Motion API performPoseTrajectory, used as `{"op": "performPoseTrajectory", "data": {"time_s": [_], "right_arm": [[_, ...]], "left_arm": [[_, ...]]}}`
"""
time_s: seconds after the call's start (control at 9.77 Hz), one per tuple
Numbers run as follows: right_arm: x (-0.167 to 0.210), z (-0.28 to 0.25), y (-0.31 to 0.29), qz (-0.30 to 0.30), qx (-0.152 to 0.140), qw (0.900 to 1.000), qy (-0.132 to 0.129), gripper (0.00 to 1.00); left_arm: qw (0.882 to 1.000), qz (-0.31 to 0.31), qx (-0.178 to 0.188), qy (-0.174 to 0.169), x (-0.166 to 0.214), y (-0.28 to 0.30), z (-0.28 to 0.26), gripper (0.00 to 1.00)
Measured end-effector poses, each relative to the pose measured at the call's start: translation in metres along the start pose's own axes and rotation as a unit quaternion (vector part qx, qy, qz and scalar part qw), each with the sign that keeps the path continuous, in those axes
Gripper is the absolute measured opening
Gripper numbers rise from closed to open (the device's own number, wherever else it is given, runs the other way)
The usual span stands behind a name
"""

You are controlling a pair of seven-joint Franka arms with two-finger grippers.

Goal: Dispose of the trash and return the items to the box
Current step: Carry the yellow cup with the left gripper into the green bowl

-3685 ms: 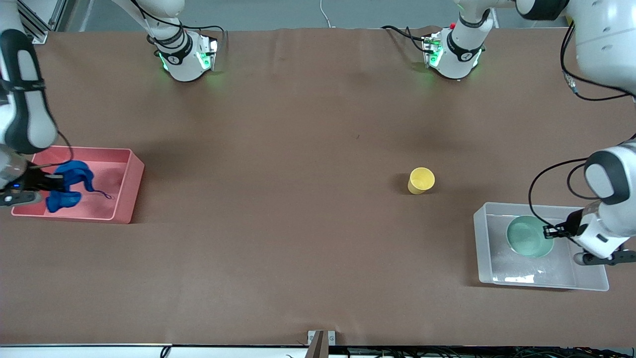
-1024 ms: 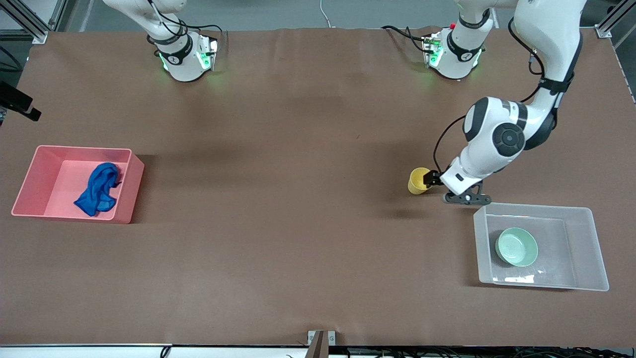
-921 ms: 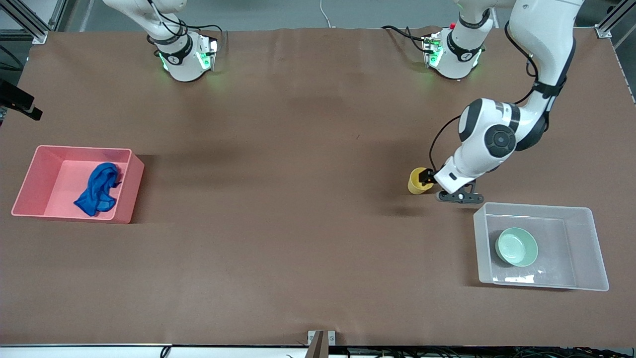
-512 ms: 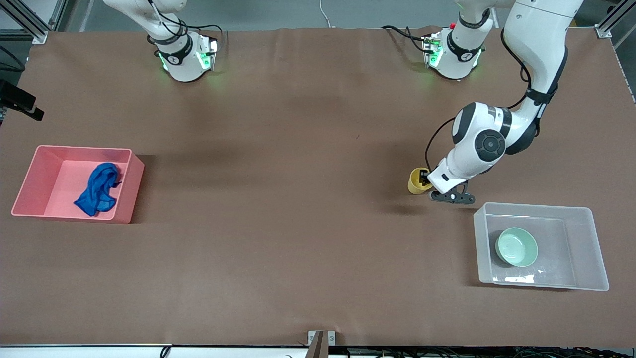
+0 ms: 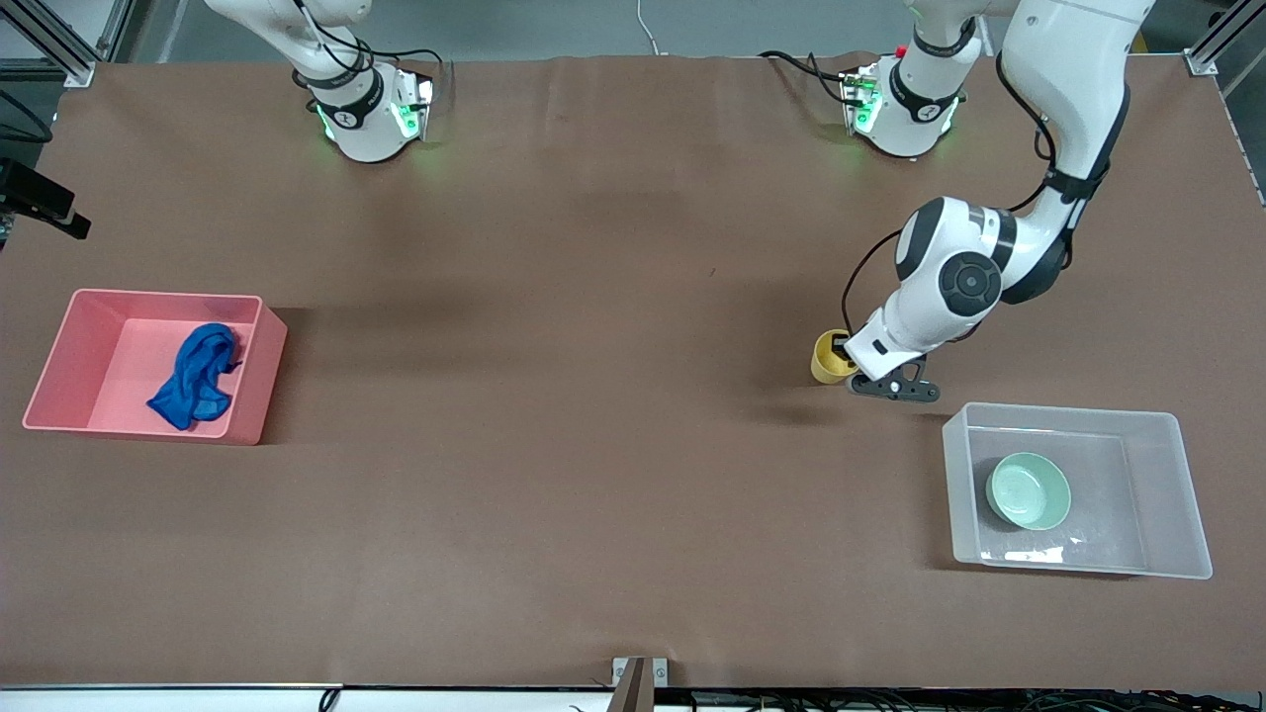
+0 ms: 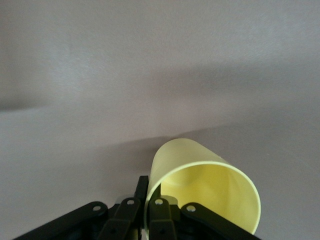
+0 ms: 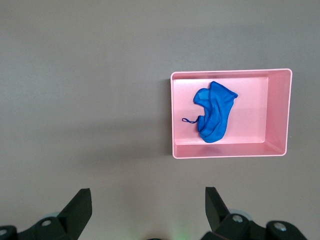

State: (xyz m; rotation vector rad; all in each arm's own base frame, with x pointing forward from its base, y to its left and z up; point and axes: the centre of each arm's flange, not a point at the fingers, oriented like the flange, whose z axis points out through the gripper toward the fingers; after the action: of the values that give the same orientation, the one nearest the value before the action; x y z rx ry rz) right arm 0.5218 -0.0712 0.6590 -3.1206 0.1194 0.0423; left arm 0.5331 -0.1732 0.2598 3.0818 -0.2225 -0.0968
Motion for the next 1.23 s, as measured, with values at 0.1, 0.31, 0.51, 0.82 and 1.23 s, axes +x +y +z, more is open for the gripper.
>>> {"op": "performPoseTrajectory", "data": {"time_s": [0.1,0.31,0.51,0.82,1.23], "right_arm": [[0.0,0.0,0.0,0.0,0.0,1.0,0.0,1.0],[0.0,0.0,0.0,0.0,0.0,1.0,0.0,1.0],[0.0,0.0,0.0,0.0,0.0,1.0,0.0,1.0],[0.0,0.001,0.001,0.001,0.0,1.0,-0.001,1.0],[0.0,0.001,0.001,0.001,0.0,1.0,-0.002,1.0]], "left_arm": [[1.0,-0.008,0.002,0.025,0.01,-0.008,-0.03,0.05],[0.995,-0.037,0.009,0.088,0.045,-0.064,-0.092,0.04],[0.99,-0.057,0.029,0.129,0.07,-0.143,-0.134,0.04],[0.992,-0.048,0.043,0.109,0.107,-0.224,-0.123,0.04],[0.997,-0.018,0.025,0.073,0.126,-0.308,-0.057,0.04]]}}
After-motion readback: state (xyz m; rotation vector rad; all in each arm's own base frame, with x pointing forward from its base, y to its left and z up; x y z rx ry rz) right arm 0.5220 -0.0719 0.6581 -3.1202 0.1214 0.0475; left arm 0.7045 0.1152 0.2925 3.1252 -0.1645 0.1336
